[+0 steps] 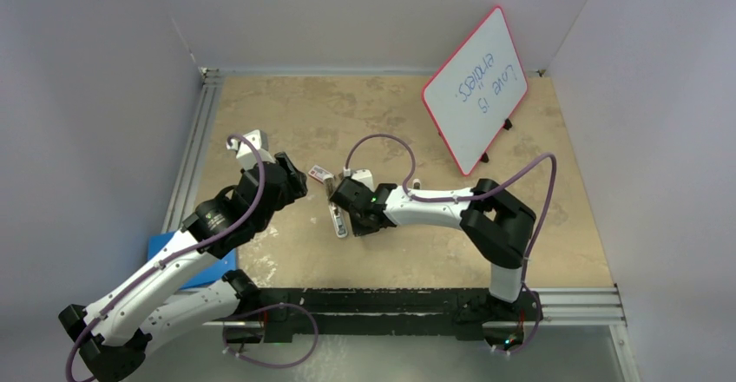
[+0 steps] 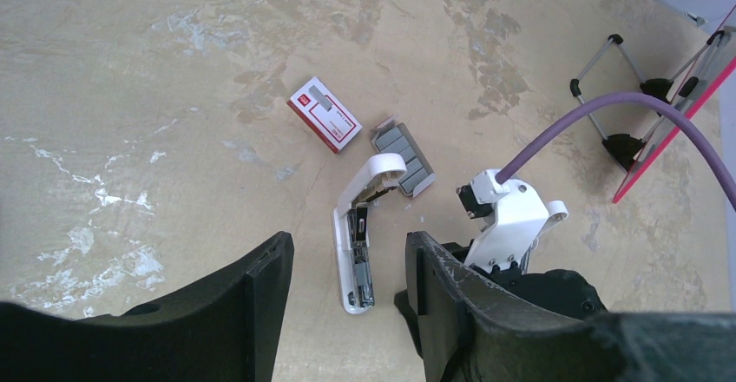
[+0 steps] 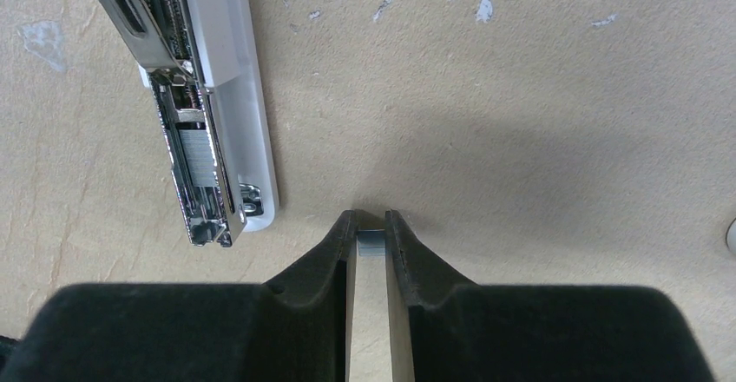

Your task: Load the staples into the stapler

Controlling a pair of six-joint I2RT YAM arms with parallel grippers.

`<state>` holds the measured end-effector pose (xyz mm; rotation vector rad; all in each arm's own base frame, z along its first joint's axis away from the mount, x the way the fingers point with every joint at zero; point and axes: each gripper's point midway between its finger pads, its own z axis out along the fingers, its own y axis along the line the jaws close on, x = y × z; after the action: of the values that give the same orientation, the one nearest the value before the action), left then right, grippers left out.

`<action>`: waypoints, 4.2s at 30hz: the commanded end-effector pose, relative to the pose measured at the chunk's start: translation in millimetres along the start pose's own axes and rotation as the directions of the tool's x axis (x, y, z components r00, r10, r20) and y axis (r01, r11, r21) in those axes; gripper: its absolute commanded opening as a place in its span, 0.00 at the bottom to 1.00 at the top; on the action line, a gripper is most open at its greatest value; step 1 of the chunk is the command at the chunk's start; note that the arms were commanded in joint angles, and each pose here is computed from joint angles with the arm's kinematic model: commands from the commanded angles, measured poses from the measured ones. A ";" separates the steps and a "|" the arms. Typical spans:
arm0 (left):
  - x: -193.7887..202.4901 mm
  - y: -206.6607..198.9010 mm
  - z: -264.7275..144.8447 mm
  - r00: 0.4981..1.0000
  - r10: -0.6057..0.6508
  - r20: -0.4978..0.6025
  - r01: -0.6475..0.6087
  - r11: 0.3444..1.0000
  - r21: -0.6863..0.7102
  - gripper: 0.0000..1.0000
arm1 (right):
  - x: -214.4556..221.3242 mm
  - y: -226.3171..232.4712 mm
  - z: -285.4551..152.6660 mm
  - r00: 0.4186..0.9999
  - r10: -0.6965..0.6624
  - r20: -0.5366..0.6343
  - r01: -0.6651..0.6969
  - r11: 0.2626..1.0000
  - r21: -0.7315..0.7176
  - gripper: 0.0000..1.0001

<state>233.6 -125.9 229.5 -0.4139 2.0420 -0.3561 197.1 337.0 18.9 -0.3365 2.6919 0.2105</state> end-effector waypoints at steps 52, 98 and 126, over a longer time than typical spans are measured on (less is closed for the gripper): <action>0.5 -8.5 6.9 1.000 0.018 -0.003 -0.018 1.000 0.017 0.50 | -62.5 -148.9 -33.0 0.907 0.248 0.340 -0.318 0.933 0.166 0.28; 1.5 -7.2 6.0 1.000 0.017 -0.005 -0.017 1.000 0.019 0.51 | -86.2 -115.4 -36.9 0.902 0.264 0.341 -0.300 0.952 0.056 0.27; 6.0 -9.5 8.8 1.000 0.021 -0.020 -0.020 0.999 0.026 0.50 | -22.4 -134.0 1.7 0.942 0.307 0.134 -0.330 0.917 0.222 0.36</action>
<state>235.5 -134.7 220.4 -0.3909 2.0834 -0.3568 263.2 222.0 16.9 0.1819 2.5855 0.0515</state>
